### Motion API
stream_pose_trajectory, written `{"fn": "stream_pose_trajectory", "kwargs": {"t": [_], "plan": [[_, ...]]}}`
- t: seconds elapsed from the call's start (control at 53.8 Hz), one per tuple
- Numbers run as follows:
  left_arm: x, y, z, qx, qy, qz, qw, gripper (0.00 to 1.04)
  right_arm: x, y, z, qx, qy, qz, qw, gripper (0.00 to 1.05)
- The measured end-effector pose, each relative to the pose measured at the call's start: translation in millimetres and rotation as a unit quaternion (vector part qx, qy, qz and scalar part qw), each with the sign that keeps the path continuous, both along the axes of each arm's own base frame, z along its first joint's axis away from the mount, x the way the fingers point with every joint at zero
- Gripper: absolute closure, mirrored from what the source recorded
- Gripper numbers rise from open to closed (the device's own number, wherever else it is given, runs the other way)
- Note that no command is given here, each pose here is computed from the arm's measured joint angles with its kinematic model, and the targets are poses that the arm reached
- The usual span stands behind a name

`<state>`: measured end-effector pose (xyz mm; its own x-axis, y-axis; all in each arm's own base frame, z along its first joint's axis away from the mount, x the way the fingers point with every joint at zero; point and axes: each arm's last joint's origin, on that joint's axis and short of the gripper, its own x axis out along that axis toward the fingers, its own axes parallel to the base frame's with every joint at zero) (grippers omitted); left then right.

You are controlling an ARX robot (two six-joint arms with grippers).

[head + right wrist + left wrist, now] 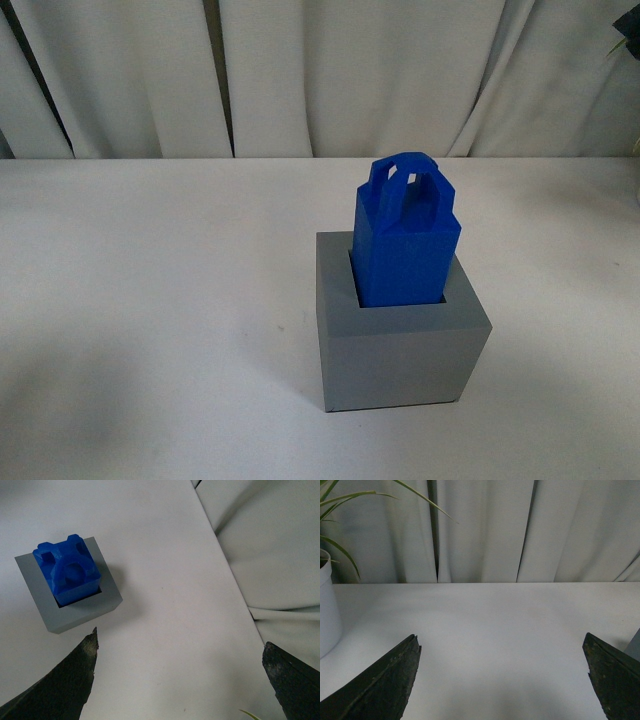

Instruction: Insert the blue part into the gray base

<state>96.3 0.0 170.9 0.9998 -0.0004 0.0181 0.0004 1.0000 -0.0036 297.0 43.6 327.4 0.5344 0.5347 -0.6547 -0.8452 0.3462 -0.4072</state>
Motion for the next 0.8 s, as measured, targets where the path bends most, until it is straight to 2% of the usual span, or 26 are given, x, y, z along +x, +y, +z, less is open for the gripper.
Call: {"fn": "stream_pose_trajectory", "kwargs": {"t": [0.167,0.186,0.223,0.26,0.279,0.297,0.316,0.334,0.353,0.372,0.39,0.409,0.427,0.446,0.483,0.539,0.576,0.706,0.762,0.799], "plan": [[0,0,0,0.000,0.000,0.000,1.000,0.06,0,0,0,0.002,0.001,-0.005,1.000,0.07],[0,0,0,0.000,0.000,0.000,1.000,0.06,0,1,-1,-0.001,-0.003,-0.017,1.000,0.08],[0,0,0,0.000,0.000,0.000,1.000,0.06,-1,3,-7,-0.009,-0.056,-0.099,0.993,0.14],[0,0,0,0.000,0.000,0.000,1.000,0.06,-2,2,-12,-0.012,-0.087,-0.150,0.985,0.18],[0,0,0,0.000,0.000,0.000,1.000,0.06,-5,0,-17,0.007,-0.109,-0.211,0.972,0.21],[0,0,0,0.000,0.000,-0.001,1.000,0.06,-7,-1,-19,0.010,-0.124,-0.230,0.965,0.23],[0,0,0,0.000,0.000,-0.001,1.000,0.06,-10,-2,-25,0.045,-0.142,-0.279,0.949,0.27],[0,0,0,0.000,0.000,0.000,1.000,0.06,-12,-3,-27,0.062,-0.154,-0.298,0.940,0.29],[0,0,0,0.000,0.000,0.000,1.000,0.06,-16,-5,-31,0.098,-0.175,-0.333,0.921,0.32],[0,0,0,0.000,0.000,0.002,1.000,0.06,-19,-6,-33,0.116,-0.186,-0.349,0.911,0.34],[0,0,0,0.000,0.000,0.002,1.000,0.06,-23,-9,-36,0.154,-0.206,-0.376,0.890,0.37],[0,0,0,0.000,0.000,0.001,1.000,0.06,-25,-10,-38,0.167,-0.215,-0.384,0.882,0.39],[0,0,0,0.000,0.000,0.001,1.000,0.06,-30,-12,-40,0.203,-0.227,-0.397,0.866,0.43],[0,0,0,0.000,0.000,0.001,1.000,0.06,-35,-14,-42,0.244,-0.231,-0.407,0.850,0.46],[0,0,0,0.000,0.000,0.001,1.000,0.06,-42,-17,-46,0.279,-0.241,-0.413,0.833,0.52],[0,0,0,0.000,0.000,0.001,1.000,0.06,-51,-20,-53,0.317,-0.241,-0.419,0.816,0.59],[0,0,0,0.000,0.000,0.000,1.000,0.06,-62,-23,-64,0.342,-0.236,-0.424,0.805,0.69],[0,0,0,0.000,0.000,0.000,1.000,0.06,-85,-29,-95,0.357,-0.211,-0.433,0.800,0.96],[0,0,0,0.000,0.000,0.000,1.000,0.06,-92,-30,-101,0.359,-0.209,-0.432,0.801,1.04],[0,0,0,0.000,0.000,0.000,1.000,0.06,-96,-31,-105,0.361,-0.208,-0.433,0.799,1.02]]}}
